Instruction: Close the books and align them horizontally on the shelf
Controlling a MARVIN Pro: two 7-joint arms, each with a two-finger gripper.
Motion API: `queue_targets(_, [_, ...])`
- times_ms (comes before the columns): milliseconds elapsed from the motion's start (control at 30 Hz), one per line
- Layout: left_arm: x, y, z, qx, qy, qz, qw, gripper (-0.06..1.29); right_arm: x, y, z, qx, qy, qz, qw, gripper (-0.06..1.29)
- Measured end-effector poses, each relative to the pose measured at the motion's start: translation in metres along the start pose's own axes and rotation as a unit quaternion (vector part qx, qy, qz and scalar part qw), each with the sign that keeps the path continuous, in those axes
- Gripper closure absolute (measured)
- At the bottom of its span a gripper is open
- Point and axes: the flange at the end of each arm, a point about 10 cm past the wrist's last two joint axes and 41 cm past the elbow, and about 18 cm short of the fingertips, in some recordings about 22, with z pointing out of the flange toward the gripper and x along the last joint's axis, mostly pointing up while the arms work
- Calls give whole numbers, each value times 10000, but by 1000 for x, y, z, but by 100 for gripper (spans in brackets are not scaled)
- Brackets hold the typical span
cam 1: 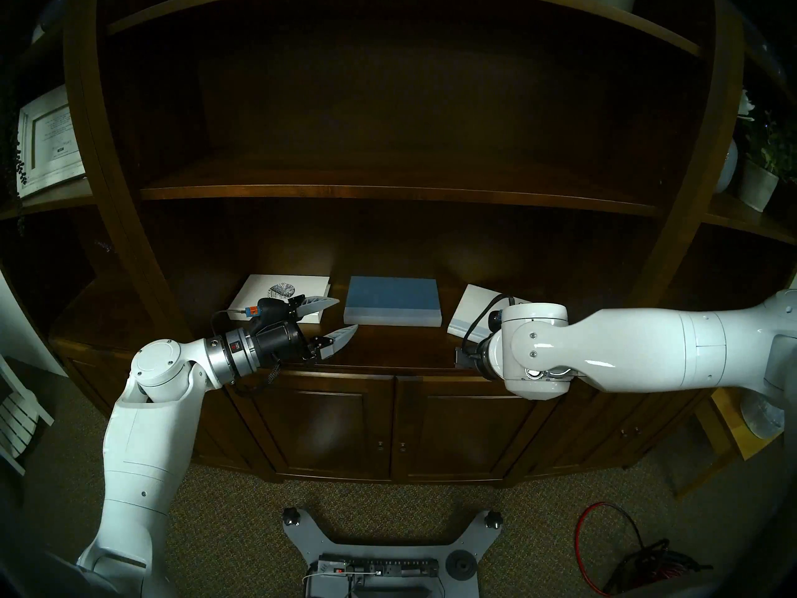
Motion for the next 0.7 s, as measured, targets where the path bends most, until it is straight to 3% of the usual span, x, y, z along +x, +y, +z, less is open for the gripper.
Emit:
queue_targets(267, [0, 0, 0, 0, -1, -2, 10000, 2, 3, 10, 14, -207, -65, 250, 9995, -3])
queue_targets(700, [0, 0, 0, -2, -1, -2, 10000, 2, 1, 35, 38, -28, 68, 542, 9985, -3])
